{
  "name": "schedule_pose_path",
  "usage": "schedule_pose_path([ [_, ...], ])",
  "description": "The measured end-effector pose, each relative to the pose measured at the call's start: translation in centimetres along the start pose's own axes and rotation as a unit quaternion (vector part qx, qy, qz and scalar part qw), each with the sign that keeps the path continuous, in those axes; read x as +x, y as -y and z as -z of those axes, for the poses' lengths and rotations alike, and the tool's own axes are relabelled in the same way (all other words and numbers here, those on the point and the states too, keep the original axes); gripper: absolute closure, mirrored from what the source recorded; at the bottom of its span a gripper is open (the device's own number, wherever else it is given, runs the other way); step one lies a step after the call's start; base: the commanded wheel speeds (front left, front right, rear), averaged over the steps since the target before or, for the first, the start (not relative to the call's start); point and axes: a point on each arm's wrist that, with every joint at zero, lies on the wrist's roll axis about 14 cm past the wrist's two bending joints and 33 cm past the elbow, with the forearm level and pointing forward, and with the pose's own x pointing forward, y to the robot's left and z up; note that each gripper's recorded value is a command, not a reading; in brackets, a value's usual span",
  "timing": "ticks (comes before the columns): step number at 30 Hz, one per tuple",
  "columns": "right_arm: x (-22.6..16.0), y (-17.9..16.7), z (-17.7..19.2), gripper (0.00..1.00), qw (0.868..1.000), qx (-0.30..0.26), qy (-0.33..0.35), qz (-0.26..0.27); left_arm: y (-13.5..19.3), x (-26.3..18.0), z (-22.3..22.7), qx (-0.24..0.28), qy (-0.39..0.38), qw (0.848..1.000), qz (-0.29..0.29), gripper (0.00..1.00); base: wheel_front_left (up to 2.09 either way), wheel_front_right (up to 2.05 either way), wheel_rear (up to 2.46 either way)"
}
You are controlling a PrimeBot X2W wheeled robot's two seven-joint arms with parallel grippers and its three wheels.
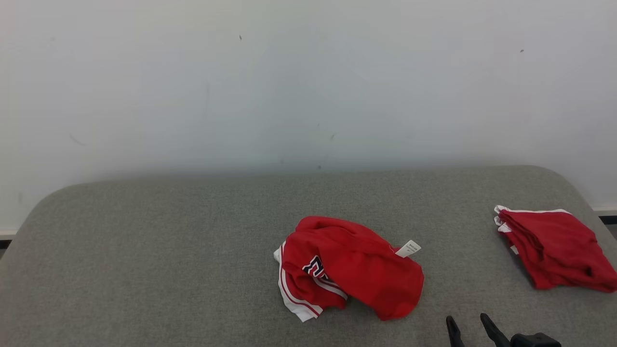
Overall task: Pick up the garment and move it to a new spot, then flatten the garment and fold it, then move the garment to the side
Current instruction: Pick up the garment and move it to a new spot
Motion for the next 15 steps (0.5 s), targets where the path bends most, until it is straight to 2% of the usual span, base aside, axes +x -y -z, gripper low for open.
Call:
schedule_pose_path([
  [15, 0.11, -0.23, 0.34, 0.0, 1.0, 0.002, -0.004, -0.002, 0.69, 0.21, 0.78, -0.003, -0.02, 1.0, 0.012, 0.0, 0.0, 0.0, 0.0],
])
